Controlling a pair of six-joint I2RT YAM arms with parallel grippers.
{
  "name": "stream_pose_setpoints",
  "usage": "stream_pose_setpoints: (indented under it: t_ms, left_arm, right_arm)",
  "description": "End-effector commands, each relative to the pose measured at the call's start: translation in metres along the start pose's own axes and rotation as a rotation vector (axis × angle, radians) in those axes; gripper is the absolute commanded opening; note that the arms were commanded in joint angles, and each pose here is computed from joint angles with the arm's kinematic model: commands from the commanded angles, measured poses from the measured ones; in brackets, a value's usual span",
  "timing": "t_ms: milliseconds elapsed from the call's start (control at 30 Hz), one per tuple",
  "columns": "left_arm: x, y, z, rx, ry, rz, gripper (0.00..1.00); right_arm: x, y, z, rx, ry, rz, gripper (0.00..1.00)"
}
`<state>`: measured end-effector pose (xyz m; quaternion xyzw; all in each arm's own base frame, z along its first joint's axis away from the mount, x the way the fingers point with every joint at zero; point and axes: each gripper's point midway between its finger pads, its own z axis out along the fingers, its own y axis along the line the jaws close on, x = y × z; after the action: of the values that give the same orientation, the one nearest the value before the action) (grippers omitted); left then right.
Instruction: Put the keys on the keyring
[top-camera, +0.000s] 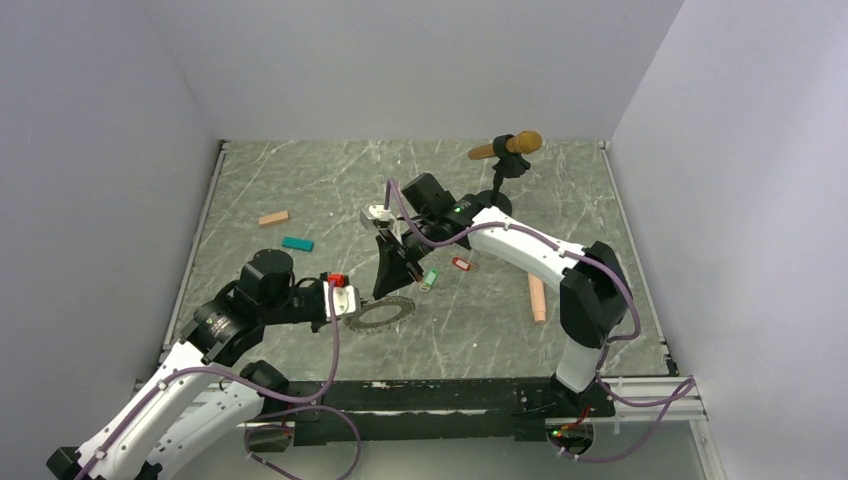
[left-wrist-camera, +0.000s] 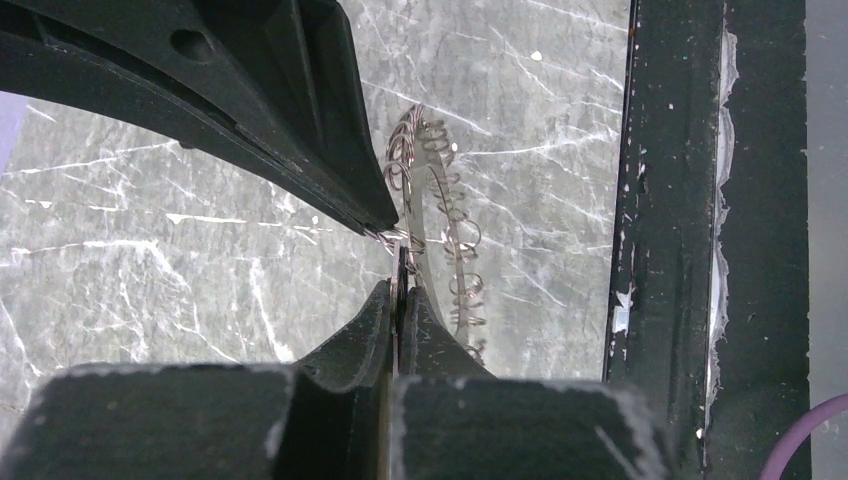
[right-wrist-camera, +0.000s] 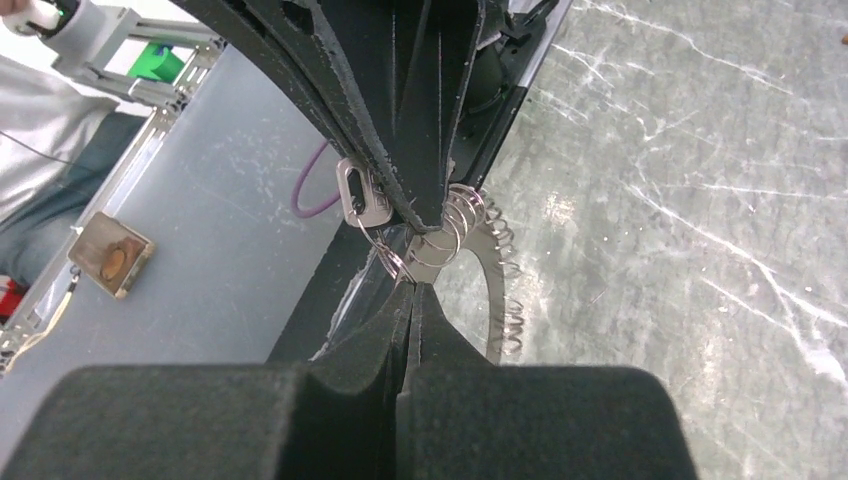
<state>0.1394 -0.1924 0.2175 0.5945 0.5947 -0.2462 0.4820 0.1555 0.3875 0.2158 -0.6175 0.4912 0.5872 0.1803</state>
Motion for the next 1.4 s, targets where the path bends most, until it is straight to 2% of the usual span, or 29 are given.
stream_pose_setpoints:
  t_ms: [0, 467, 800, 1200, 1367]
  left_arm:
    - [-0.016, 0.002, -0.004, 0.006, -0.043, 0.038, 0.00]
    - [-0.015, 0.005, -0.006, -0.009, -0.027, 0.064, 0.00]
    - [-0.014, 0.013, -0.003, 0.050, 0.053, 0.137, 0.00]
    - [0.005, 0.016, -0.001, 0.014, 0.109, 0.125, 0.00]
    - [0.002, 0.021, 0.004, 0.024, 0.122, 0.134, 0.00]
  right_arm:
    - [-0.011, -0.007, -0.012, 0.055, -0.038, 0.004, 0.00]
    - [-0.011, -0.012, -0.014, 0.051, -0.072, 0.084, 0.00]
    - [-0.013, -0.015, -0.009, 0.013, -0.092, 0.169, 0.00]
    - [-0.022, -0.012, -0.017, -0.003, -0.168, 0.267, 0.00]
    - [-0.022, -0.014, -0.018, 0.020, -0.154, 0.239, 0.00]
